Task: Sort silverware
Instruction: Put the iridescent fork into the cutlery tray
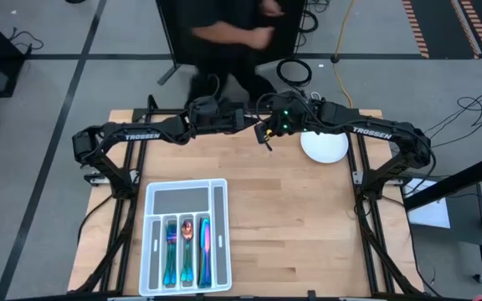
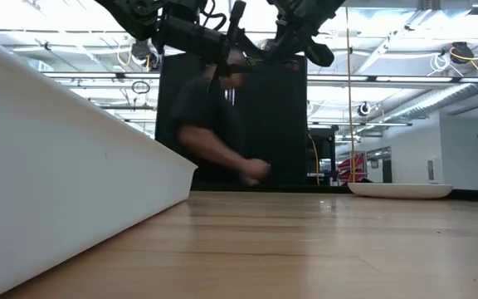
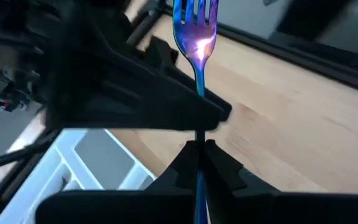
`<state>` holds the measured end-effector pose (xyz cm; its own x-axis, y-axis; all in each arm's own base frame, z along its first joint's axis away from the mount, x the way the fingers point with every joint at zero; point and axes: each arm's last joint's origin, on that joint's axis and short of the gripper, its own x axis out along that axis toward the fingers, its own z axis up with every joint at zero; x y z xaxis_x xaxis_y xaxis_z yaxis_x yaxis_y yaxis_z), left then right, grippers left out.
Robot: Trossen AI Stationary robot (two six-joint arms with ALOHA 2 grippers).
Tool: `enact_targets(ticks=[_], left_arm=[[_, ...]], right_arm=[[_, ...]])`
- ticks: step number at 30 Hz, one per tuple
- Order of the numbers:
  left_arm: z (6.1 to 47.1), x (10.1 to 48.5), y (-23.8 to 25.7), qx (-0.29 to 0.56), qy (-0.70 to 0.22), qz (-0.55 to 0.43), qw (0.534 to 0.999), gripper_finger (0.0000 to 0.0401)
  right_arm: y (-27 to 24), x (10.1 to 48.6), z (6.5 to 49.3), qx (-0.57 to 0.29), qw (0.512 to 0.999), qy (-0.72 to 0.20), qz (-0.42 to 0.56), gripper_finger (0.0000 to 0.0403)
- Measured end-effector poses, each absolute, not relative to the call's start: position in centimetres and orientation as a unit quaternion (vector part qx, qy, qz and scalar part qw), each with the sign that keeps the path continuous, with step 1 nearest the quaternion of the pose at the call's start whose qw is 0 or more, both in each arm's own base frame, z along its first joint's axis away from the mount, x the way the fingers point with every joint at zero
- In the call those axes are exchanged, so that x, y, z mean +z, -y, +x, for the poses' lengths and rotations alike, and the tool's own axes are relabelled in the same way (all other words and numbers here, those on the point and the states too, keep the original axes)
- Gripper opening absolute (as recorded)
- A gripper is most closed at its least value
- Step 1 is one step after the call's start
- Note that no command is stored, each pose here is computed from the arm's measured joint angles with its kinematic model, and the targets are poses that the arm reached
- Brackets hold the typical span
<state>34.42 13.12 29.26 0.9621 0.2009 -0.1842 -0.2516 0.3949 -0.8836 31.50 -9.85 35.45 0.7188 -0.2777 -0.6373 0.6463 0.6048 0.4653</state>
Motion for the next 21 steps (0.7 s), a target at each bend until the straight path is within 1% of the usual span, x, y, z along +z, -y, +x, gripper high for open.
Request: enact_targets(ticks=[4, 7, 8, 11, 17, 19, 21], left_arm=[[34.5, 29.4, -13.1, 0.14, -0.014, -0.526, 0.839, 0.0079], [34.5, 29.7, -13.1, 0.143, -0.002, -0.508, 0.849, 0.0026], [34.5, 29.8, -13.1, 0.142, 0.001, -0.505, 0.851, 0.0014], [34.5, 29.8, -13.2, 0.146, 0.003, -0.503, 0.852, 0.0008], [33.6, 29.6, -14.8, 0.151, -0.013, -0.5, 0.853, 0.0004], [33.0, 29.6, -15.5, 0.132, -0.027, -0.505, 0.852, 0.0004], [32.5, 29.6, -16.2, 0.091, -0.054, -0.516, 0.85, 0.0003]], right_arm=[[9.9, 35.8, 31.8, -0.262, 0.866, -0.242, 0.35, 0.0001], [9.9, 36.0, 32.0, -0.258, 0.874, -0.23, 0.343, 0.0011], [9.9, 36.0, 32.0, -0.257, 0.875, -0.228, 0.341, 0.0016], [9.9, 36.1, 32.1, -0.252, 0.879, -0.224, 0.338, 0.0038], [10.2, 37.1, 31.0, -0.248, 0.887, -0.215, 0.325, 0.0099], [10.1, 37.6, 30.2, -0.252, 0.888, -0.22, 0.316, 0.0117], [9.9, 38.1, 29.3, -0.254, 0.889, -0.226, 0.306, 0.013]])
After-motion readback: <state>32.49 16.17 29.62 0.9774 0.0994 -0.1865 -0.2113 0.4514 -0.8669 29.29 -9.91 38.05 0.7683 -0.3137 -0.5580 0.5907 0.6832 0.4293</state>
